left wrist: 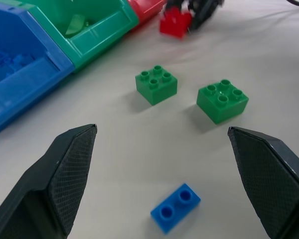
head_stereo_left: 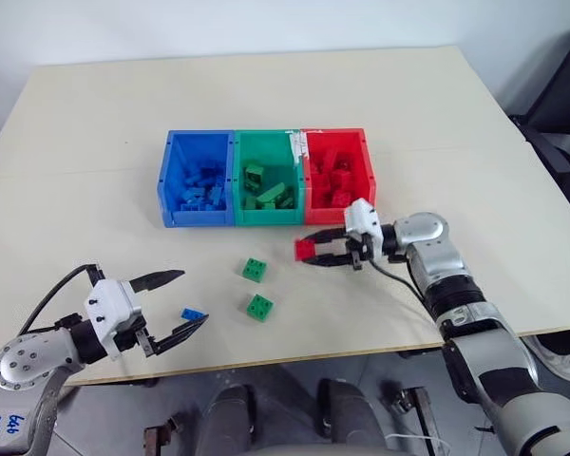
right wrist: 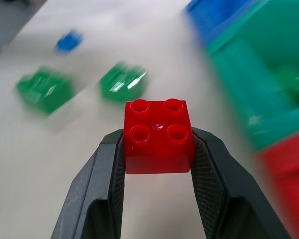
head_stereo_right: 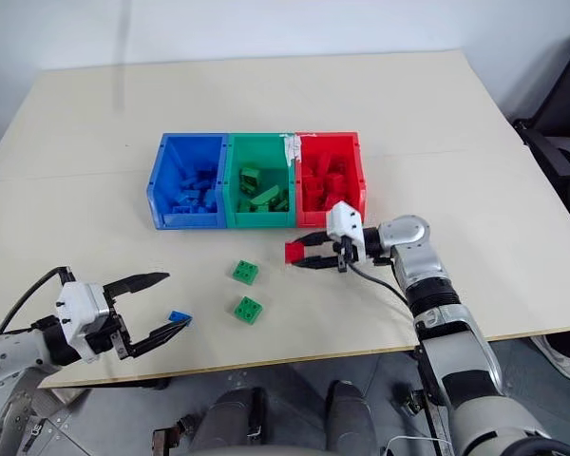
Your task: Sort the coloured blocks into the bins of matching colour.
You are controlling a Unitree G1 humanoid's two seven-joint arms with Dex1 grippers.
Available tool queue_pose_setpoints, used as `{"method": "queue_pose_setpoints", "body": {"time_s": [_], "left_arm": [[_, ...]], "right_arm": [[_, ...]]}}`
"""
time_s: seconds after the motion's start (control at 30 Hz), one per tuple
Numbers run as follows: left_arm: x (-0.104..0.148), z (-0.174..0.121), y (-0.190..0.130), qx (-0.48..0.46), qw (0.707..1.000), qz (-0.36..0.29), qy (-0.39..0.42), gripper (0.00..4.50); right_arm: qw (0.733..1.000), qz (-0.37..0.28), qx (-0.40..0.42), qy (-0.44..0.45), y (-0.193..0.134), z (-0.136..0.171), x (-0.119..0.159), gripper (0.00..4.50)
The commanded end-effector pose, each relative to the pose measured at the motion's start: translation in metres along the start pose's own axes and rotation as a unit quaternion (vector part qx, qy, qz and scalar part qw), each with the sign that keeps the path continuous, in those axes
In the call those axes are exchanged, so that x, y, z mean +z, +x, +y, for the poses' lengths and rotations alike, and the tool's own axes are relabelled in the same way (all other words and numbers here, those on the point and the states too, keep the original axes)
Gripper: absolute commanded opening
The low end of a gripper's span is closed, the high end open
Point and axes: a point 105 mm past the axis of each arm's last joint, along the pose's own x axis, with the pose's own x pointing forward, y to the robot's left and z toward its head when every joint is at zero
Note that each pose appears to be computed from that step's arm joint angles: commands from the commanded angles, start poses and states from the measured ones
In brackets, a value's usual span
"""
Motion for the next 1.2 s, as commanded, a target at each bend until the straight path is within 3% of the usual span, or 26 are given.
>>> {"method": "queue_pose_setpoints", "body": {"time_s": [0.03, 0.2, 0.3, 0.33, 0.47, 0.57, 0.7, 0.97, 1.07, 1.2], "left_arm": [[0.007, 0.002, 0.003, 0.003, 1.0, -0.016, 0.003, 4.5], [0.014, 0.008, 0.007, 0.014, 0.999, -0.034, -0.001, 4.5], [0.019, 0.009, 0.008, 0.02, 0.999, -0.045, -0.009, 4.5], [0.019, 0.008, 0.007, 0.018, 0.999, -0.042, -0.008, 4.5], [0.016, 0.008, 0.004, 0.015, 0.999, -0.032, -0.012, 4.5], [0.013, 0.012, 0.0, 0.02, 0.999, -0.024, -0.014, 4.5], [0.002, 0.015, -0.007, 0.017, 1.0, -0.005, -0.019, 4.5], [-0.02, 0.025, -0.028, 0.035, 0.999, 0.028, -0.006, 4.5], [-0.026, 0.024, -0.038, 0.021, 0.999, 0.043, -0.016, 4.5], [-0.027, 0.021, -0.047, -0.007, 0.998, 0.057, -0.025, 4.5]], "right_arm": [[0.994, -0.043, -0.099, -0.019, -0.02, -0.036, 0.039, 1.46], [0.969, 0.003, -0.245, -0.043, -0.045, -0.087, 0.047, 1.46], [0.959, 0.008, -0.278, -0.049, -0.051, -0.099, 0.05, 1.46], [0.961, 0.015, -0.273, -0.049, -0.051, -0.098, 0.048, 2.18], [0.96, 0.02, -0.272, -0.061, -0.053, -0.098, 0.046, 3.42], [0.971, 0.015, -0.228, -0.064, -0.063, -0.084, 0.044, 4.4], [0.986, 0.016, -0.149, -0.077, -0.086, -0.049, 0.038, 4.45], [0.996, 0.045, -0.073, -0.039, -0.126, 0.033, 0.015, 4.45], [0.996, 0.056, -0.061, -0.014, -0.135, 0.059, 0.008, 4.45], [0.996, 0.027, -0.076, 0.029, -0.129, 0.071, 0.015, 4.45]]}}
